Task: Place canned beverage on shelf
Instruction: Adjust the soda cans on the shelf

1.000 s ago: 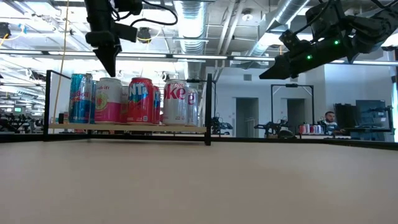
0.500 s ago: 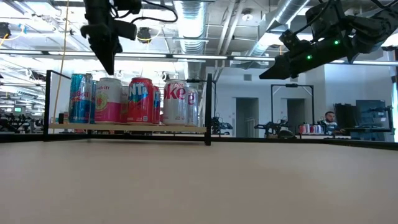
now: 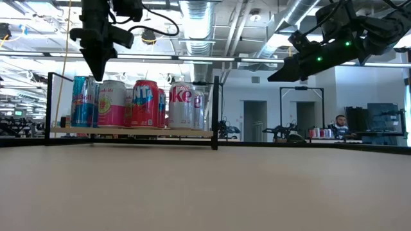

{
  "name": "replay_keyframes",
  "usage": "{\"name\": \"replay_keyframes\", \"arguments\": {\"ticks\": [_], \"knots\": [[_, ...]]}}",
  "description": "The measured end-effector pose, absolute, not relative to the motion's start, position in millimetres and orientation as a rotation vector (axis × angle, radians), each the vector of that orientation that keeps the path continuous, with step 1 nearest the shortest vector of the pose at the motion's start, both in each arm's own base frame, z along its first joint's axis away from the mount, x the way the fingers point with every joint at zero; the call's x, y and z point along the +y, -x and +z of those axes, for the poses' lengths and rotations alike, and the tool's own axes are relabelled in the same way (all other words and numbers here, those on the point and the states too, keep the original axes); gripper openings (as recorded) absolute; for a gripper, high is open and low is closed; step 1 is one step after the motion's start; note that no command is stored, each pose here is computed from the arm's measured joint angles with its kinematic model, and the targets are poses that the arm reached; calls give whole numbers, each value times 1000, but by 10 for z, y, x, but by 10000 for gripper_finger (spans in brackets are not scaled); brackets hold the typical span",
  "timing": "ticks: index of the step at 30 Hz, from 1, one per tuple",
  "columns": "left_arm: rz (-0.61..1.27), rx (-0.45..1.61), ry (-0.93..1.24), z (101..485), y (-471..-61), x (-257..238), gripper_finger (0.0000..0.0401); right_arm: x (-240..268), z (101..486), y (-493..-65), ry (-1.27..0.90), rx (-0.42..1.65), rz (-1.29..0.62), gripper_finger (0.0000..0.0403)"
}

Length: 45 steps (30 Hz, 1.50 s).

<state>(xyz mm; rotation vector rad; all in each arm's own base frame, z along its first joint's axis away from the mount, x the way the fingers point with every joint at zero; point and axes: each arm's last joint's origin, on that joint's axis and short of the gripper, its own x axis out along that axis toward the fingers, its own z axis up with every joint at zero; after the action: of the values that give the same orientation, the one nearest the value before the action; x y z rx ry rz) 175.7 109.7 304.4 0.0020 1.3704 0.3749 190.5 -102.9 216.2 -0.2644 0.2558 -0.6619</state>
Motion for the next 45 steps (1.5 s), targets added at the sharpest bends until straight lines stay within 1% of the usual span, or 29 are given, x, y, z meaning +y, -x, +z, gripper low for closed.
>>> {"name": "replay_keyframes", "arguments": {"ticks": [8,14,26,30,34,37,41,45], "knots": [[444,1383,-59,3051,-1758,1127,0,-1029,2162,-1905,264,255,-661,21],[443,1379,-57,3036,-1783,1141,0,-1029,2163,-1906,264,255,-661,21],[424,1364,-44,3037,-1793,1139,0,-1029,2162,-1906,264,255,-660,21],[345,1370,-9,3072,-1775,1103,0,-1028,2163,-1905,264,255,-660,21],[343,1330,-5,3199,-1786,1097,0,-1029,2162,-1905,264,255,-660,21],[372,1250,-37,3325,-1831,1127,0,-1029,2162,-1906,264,255,-660,21],[482,1106,-144,3434,-1945,1227,0,-1028,2163,-1905,264,255,-660,21],[568,1027,-236,3481,-2028,1387,0,-1029,2162,-1906,258,253,-661,21]]}}
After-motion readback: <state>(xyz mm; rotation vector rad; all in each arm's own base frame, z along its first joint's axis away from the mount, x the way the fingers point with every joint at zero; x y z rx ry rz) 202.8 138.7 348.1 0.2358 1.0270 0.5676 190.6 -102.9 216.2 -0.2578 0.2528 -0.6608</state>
